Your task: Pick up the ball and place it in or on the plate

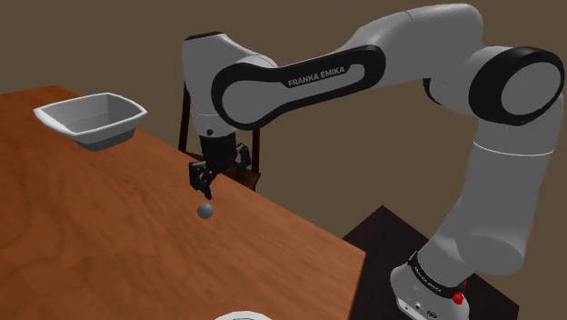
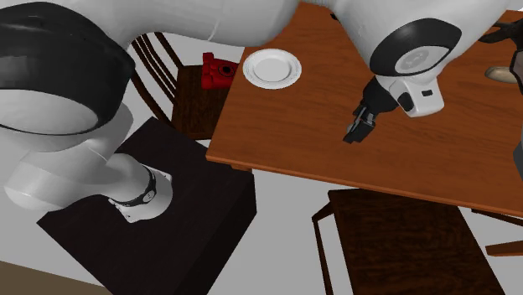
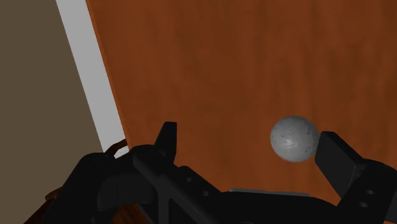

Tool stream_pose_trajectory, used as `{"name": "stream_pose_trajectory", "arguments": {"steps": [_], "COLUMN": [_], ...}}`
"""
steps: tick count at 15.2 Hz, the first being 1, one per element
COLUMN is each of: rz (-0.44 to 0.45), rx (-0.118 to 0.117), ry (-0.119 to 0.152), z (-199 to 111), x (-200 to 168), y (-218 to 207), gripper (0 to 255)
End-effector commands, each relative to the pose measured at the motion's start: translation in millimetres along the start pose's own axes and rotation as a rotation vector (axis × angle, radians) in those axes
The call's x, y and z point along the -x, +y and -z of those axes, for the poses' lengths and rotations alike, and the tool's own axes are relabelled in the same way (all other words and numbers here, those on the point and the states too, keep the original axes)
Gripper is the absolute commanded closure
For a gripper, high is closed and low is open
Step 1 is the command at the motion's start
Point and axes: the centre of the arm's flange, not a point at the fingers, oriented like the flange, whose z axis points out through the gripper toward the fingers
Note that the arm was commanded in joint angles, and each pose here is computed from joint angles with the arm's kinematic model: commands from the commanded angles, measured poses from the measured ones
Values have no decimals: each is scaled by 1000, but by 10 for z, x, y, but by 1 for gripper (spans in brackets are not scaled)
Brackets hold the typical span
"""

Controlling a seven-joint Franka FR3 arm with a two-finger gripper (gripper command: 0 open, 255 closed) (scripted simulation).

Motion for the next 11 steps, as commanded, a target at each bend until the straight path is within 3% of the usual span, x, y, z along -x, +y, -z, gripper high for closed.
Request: {"name": "stream_pose_trajectory", "arguments": {"steps": [1, 4, 11], "rz": [-7, -14, -14], "rx": [-7, -17, -17], "ry": [-10, -21, -21], "z": [-73, -153, -553], "x": [-124, -283, -275], "y": [-214, -470, -477], "gripper": [0, 0, 0]}}
